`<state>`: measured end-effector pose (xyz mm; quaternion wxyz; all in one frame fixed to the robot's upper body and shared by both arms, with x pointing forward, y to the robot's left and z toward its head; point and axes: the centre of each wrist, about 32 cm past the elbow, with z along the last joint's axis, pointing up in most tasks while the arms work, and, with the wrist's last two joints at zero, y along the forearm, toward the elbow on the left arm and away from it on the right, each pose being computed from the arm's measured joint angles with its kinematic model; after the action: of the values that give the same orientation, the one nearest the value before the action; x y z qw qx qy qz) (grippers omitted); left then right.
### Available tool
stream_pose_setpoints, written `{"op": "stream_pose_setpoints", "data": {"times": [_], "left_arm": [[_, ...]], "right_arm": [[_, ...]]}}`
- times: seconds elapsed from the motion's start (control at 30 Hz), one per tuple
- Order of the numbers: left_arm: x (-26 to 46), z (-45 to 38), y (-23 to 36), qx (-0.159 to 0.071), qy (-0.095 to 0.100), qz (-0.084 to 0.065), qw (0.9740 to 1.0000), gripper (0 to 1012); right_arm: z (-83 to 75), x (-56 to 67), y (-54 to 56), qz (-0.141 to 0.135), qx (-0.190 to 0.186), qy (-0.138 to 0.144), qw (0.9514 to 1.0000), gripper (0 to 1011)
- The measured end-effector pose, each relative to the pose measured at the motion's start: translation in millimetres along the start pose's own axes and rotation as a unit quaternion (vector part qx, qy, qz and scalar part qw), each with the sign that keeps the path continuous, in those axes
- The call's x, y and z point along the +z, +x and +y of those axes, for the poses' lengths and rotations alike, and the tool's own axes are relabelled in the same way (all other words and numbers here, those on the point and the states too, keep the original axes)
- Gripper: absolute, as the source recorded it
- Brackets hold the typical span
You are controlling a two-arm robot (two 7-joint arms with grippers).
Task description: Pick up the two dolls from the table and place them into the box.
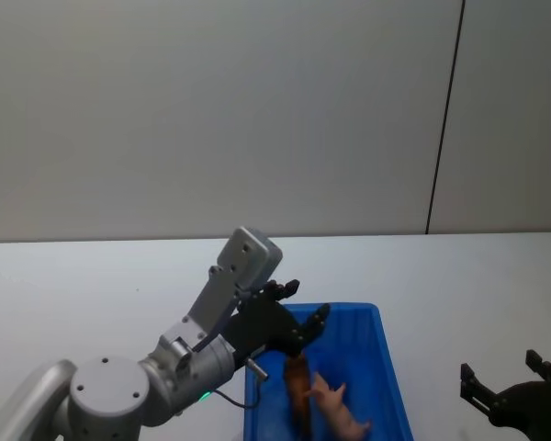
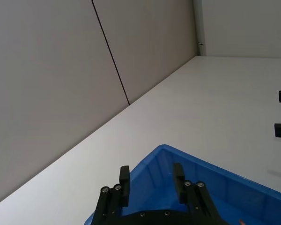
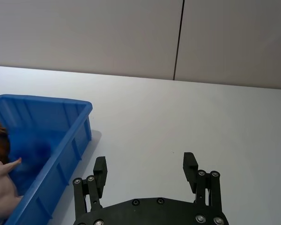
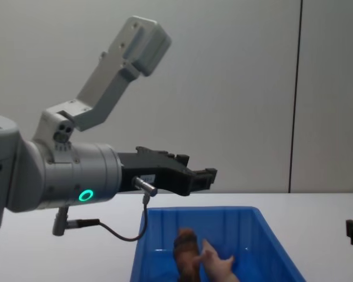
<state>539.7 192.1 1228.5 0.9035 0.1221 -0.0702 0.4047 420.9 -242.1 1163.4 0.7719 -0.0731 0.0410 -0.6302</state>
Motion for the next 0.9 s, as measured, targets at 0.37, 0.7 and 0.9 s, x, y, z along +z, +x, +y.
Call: {"op": "stream_pose_setpoints", "data": {"times": [0.37, 0.7, 0.9], "left_arm": [[1.4, -9.5, 0.4, -0.001, 0.006, -0.014, 0.9999, 864], [2.1, -12.9, 0.4, -0.002, 0.007, -0.02, 0.9998, 1001], [2.3, -13.9, 0.4, -0.002, 0.008, -0.021, 0.9997, 1001]], "right_arm": [[0.0, 0.0, 0.0, 0.0, 0.0, 0.0, 1.0, 1001], [0.0, 0.0, 0.0, 0.0, 0.0, 0.0, 1.0, 1001], [0.0, 0.0, 0.0, 0.0, 0.0, 0.0, 1.0, 1001]]}}
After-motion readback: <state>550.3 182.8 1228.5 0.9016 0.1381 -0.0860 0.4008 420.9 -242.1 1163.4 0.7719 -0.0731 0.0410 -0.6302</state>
